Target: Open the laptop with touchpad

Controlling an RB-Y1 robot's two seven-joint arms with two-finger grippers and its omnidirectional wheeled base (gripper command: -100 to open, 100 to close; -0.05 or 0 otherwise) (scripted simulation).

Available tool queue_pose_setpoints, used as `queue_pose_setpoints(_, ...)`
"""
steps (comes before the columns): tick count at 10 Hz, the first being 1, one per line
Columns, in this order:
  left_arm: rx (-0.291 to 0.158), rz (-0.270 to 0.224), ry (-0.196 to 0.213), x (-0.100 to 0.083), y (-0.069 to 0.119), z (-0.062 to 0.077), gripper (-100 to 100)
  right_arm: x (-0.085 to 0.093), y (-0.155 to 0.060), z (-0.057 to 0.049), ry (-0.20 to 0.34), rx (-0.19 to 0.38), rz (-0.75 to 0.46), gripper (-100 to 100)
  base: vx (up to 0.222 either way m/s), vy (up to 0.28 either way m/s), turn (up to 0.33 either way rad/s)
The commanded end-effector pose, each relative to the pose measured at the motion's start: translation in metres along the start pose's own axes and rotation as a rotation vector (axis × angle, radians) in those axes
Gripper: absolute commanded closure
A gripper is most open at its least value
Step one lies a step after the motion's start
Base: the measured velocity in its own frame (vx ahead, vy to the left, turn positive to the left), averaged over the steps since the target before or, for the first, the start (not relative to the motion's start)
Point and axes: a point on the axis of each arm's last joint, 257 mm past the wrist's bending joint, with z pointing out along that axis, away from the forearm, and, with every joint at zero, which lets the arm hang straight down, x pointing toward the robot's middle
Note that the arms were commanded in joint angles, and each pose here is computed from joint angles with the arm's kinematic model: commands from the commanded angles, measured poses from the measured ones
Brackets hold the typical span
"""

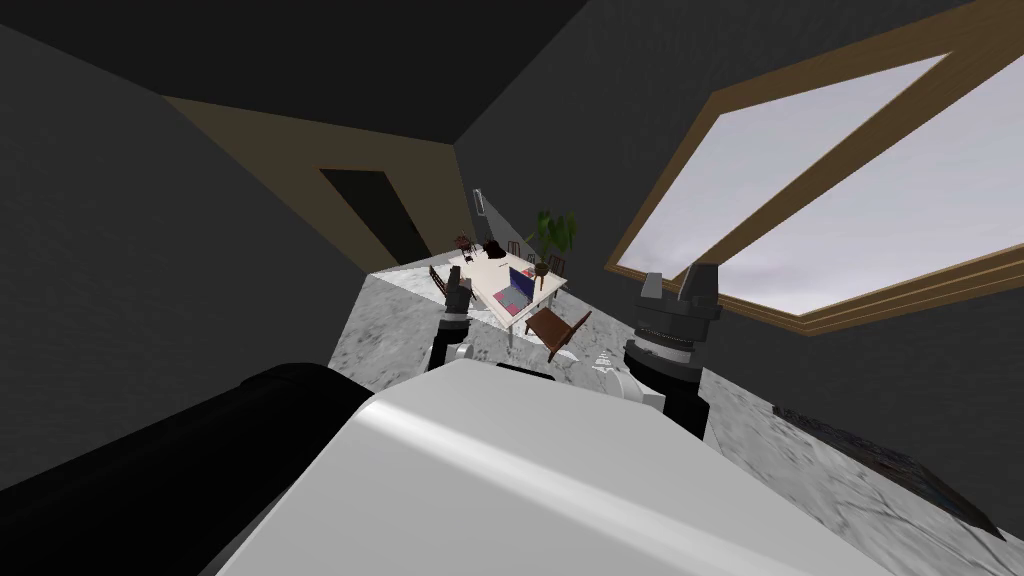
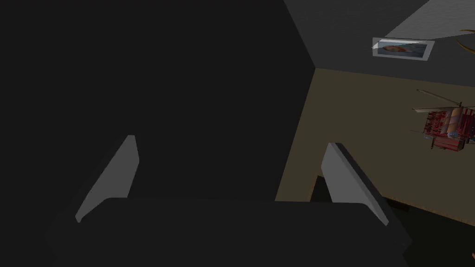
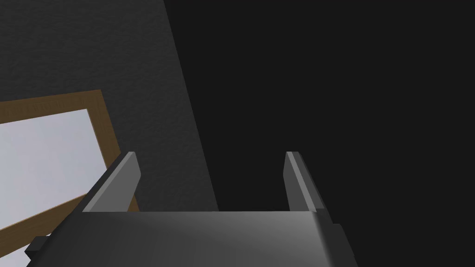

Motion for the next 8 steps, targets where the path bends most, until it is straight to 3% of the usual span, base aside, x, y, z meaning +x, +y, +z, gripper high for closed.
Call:
queue_pose_setpoints(1, 0.000, 0.000, 0.000, 0.0000, 0.0000, 0.0000, 0, 0.0000, 0.0000, 0.0000, 0.000, 0.000, 0.000, 0, 0.000, 0.000, 0.000)
queue_pose_setpoints(8, 0.000, 0.000, 0.000, 0.0000, -0.0002, 0.0000, 0, 0.0000, 0.0002, 0.0001, 0.000, 0.000, 0.000, 0, 0.000, 0.000, 0.000)
